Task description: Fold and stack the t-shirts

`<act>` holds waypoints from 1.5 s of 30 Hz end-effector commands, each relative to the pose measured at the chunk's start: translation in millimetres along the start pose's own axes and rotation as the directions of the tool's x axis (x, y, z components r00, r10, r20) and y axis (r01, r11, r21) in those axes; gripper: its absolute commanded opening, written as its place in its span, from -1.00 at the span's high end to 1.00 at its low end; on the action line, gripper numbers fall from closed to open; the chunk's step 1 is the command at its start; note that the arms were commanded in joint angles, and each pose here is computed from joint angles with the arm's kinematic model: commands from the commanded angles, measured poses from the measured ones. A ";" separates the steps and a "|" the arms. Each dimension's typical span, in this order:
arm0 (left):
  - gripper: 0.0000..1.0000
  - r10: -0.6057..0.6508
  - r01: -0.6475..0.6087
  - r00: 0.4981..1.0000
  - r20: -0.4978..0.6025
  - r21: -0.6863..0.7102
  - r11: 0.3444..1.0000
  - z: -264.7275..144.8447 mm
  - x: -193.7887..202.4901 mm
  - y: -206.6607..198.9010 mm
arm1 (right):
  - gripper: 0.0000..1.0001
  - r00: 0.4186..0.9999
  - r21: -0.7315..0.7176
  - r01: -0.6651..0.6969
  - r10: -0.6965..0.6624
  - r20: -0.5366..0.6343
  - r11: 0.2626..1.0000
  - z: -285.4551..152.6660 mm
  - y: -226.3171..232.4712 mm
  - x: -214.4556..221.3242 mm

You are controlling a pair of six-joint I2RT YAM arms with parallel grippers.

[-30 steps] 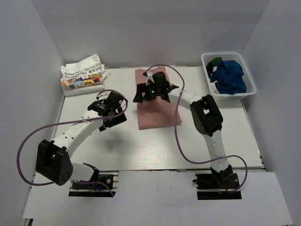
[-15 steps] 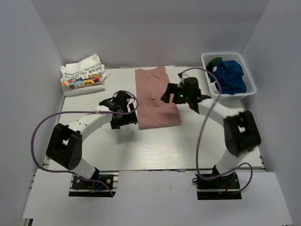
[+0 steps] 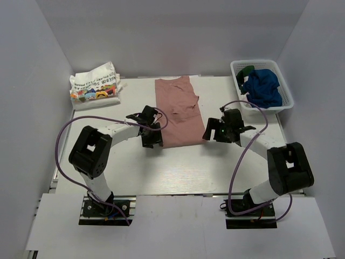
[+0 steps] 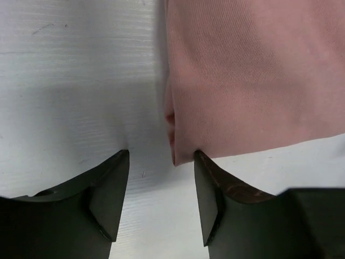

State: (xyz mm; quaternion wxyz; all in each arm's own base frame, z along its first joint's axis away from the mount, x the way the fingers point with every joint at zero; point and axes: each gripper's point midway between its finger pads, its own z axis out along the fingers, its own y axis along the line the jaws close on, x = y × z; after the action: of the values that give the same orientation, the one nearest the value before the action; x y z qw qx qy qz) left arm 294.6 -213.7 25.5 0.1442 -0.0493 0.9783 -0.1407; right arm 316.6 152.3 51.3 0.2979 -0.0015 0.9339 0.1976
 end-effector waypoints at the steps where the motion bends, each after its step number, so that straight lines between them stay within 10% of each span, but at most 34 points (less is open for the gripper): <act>1: -0.17 0.022 -0.023 0.999 0.033 0.044 0.999 -2.8 -9.7 -13.0 | -0.81 0.999 -0.077 0.042 -0.042 -0.004 0.996 4.7 12.6 -6.9; 6: -0.03 0.021 -0.021 1.000 0.018 0.036 0.999 6.5 -8.8 -11.8 | -0.81 0.997 -0.121 0.018 -0.027 -0.076 0.993 23.1 14.5 6.2; 10: 0.59 0.031 -0.030 1.000 -0.005 0.072 0.997 6.9 -1.5 -19.2 | -0.73 0.995 -0.139 -0.005 -0.009 -0.099 0.990 27.2 15.4 14.3; 14: 1.00 0.032 -0.030 0.999 -0.017 0.091 0.995 10.0 6.8 -17.2 | -0.12 0.992 -0.170 -0.006 -0.015 -0.123 0.985 33.9 18.2 21.8; 20: 1.00 0.031 -0.039 0.998 0.049 0.177 0.983 1.3 2.2 -28.8 | 1.00 0.990 -0.159 -0.033 0.010 -0.143 0.987 33.0 15.4 32.7; 39: 1.00 0.015 -0.075 0.986 0.166 0.362 0.929 -100.3 55.1 -35.7 | 1.00 0.992 -0.306 0.074 -0.101 -0.076 0.949 -82.7 52.7 59.5; 45: 0.31 0.068 -0.062 0.998 -0.007 0.326 0.943 -61.9 88.5 -37.4 | 1.00 0.991 -0.268 0.040 -0.072 -0.109 0.963 -75.9 39.5 78.8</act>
State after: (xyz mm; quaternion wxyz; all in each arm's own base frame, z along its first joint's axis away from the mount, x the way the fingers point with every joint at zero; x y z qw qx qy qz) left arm 211.9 -240.5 97.6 0.2037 0.0022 0.9282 -0.3115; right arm 216.9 173.6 97.6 0.2799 -0.0912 0.9005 0.3201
